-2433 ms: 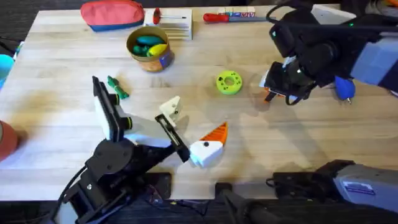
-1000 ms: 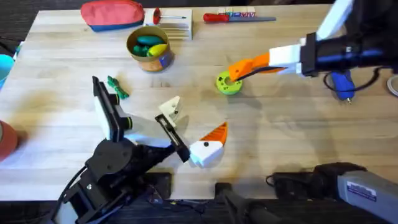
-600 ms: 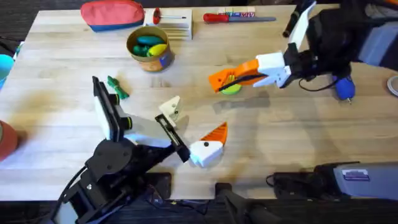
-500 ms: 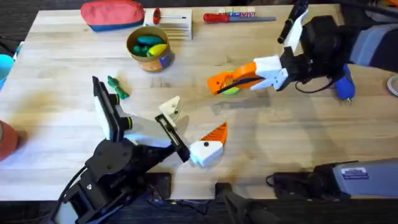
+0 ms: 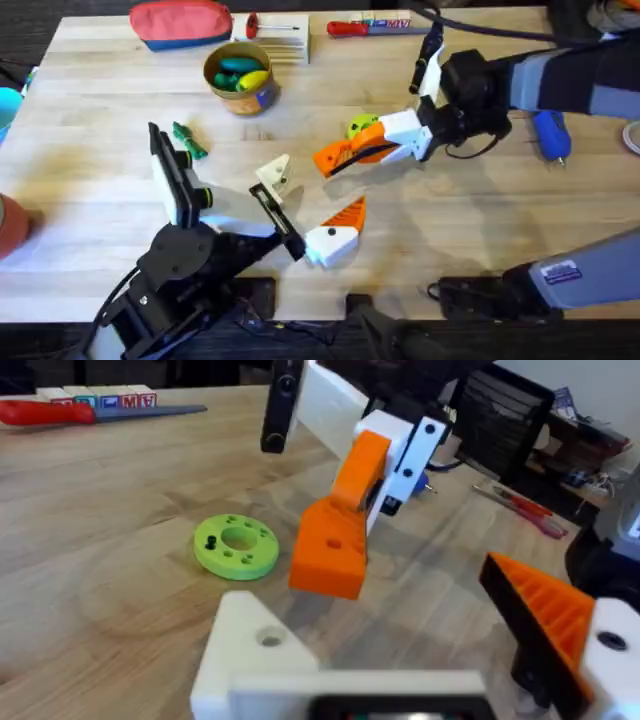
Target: Pick up the gripper from the table and insert it into the empty holder that is missing its gripper. Then pick up a screw, insert it into the mounting hole, and use the screwdriver to tighten it. Finally, clean up the table by picking up the vegetable and placing it into the bucket.
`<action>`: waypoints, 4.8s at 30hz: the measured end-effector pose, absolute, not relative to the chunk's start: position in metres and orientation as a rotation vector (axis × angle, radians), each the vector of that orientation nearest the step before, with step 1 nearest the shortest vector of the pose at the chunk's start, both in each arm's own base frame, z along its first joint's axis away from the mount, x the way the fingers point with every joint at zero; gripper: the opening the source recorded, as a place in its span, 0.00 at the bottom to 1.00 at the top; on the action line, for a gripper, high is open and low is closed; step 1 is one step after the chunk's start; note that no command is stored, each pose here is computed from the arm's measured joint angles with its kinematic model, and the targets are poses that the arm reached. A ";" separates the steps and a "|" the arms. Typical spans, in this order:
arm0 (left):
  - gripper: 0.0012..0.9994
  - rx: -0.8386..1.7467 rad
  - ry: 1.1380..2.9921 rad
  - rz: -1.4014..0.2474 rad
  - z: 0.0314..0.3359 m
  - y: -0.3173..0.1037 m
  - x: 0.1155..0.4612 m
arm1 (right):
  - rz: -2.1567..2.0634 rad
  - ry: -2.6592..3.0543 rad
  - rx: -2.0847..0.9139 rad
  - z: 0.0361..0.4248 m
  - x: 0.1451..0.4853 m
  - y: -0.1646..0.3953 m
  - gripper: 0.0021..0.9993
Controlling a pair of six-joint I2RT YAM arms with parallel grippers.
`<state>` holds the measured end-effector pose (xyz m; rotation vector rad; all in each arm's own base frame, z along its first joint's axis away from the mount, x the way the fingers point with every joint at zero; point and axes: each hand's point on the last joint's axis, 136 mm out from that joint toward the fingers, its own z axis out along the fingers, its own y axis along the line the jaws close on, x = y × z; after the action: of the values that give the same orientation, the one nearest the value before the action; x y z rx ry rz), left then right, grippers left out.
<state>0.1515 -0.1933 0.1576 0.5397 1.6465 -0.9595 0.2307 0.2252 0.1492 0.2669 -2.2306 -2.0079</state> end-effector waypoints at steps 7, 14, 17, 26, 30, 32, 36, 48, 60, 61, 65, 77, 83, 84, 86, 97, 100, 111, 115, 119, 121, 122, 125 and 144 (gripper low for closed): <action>0.99 0.539 1.647 -0.960 0.158 -0.193 0.152 | -2.006 -2.216 0.306 0.147 0.232 0.235 0.00; 0.99 0.539 1.647 -0.960 0.158 -0.193 0.152 | -1.995 -2.198 0.343 0.149 0.232 0.247 0.00; 0.99 0.539 1.647 -0.960 0.158 -0.193 0.152 | -1.968 -2.198 0.349 0.147 0.231 0.254 0.00; 0.99 0.538 1.647 -0.958 0.158 -0.193 0.152 | -1.939 -2.196 0.361 0.148 0.232 0.268 0.00; 0.99 0.533 1.649 -0.956 0.157 -0.193 0.152 | -1.925 -2.192 0.341 0.148 0.232 0.270 0.00; 0.99 0.529 1.650 -0.954 0.157 -0.192 0.153 | -1.912 -2.195 0.325 0.147 0.232 0.271 0.00; 0.99 0.519 1.654 -0.954 0.157 -0.192 0.154 | -1.887 -2.203 0.295 0.146 0.233 0.274 0.00; 0.99 0.490 1.669 -0.968 0.156 -0.191 0.155 | -1.754 -2.247 0.206 0.137 0.228 0.295 0.00; 0.99 0.445 1.698 -0.973 0.153 -0.189 0.158 | -1.666 -2.310 0.169 0.132 0.222 0.313 0.00; 0.99 0.441 1.699 -0.973 0.153 -0.188 0.158 | -1.663 -2.318 0.165 0.132 0.222 0.314 0.00; 0.99 0.425 1.703 -0.964 0.153 -0.187 0.161 | -1.660 -2.340 0.168 0.132 0.224 0.317 0.00; 0.99 0.434 1.696 -0.951 0.153 -0.186 0.161 | -1.634 -2.384 0.150 0.126 0.227 0.317 0.52; 0.99 0.496 1.671 -0.965 0.156 -0.191 0.155 | -1.628 -2.399 0.139 0.123 0.230 0.313 0.81; 0.99 0.500 1.670 -0.964 0.156 -0.191 0.154 | -1.630 -2.401 0.136 0.123 0.231 0.312 0.86; 0.99 0.505 1.669 -0.964 0.156 -0.192 0.154 | -1.632 -2.406 0.134 0.123 0.233 0.310 0.94; 0.99 0.512 1.665 -0.960 0.156 -0.192 0.154 | -1.727 -2.552 0.256 0.130 0.259 0.292 0.99; 0.99 0.513 1.665 -0.960 0.156 -0.192 0.154 | -1.725 -2.642 0.292 0.126 0.272 0.284 0.99; 0.99 0.531 1.656 -0.948 0.156 -0.192 0.153 | -1.352 -3.269 0.681 0.147 0.316 0.241 0.99; 0.99 0.560 1.641 -0.926 0.156 -0.193 0.153 | -1.084 -3.429 0.830 0.143 0.325 0.220 0.99; 0.99 0.581 1.630 -0.910 0.156 -0.193 0.153 | -0.897 -3.495 0.913 0.136 0.333 0.207 0.99; 0.99 0.587 1.627 -0.904 0.156 -0.193 0.153 | -0.832 -3.507 0.987 0.134 0.335 0.204 0.99; 0.99 0.589 1.626 -0.903 0.156 -0.193 0.152 | -0.806 -3.507 1.026 0.133 0.335 0.203 0.98; 0.99 0.591 1.625 -0.901 0.156 -0.193 0.152 | -0.736 -3.485 1.132 0.125 0.336 0.204 0.92; 0.99 0.593 1.623 -0.899 0.156 -0.193 0.152 | -0.493 -3.408 1.328 0.079 0.336 0.227 0.34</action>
<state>0.1525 -0.1930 0.1561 0.5930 1.6231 -0.8989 0.3364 0.2268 0.0786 1.3283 -3.4084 -0.4934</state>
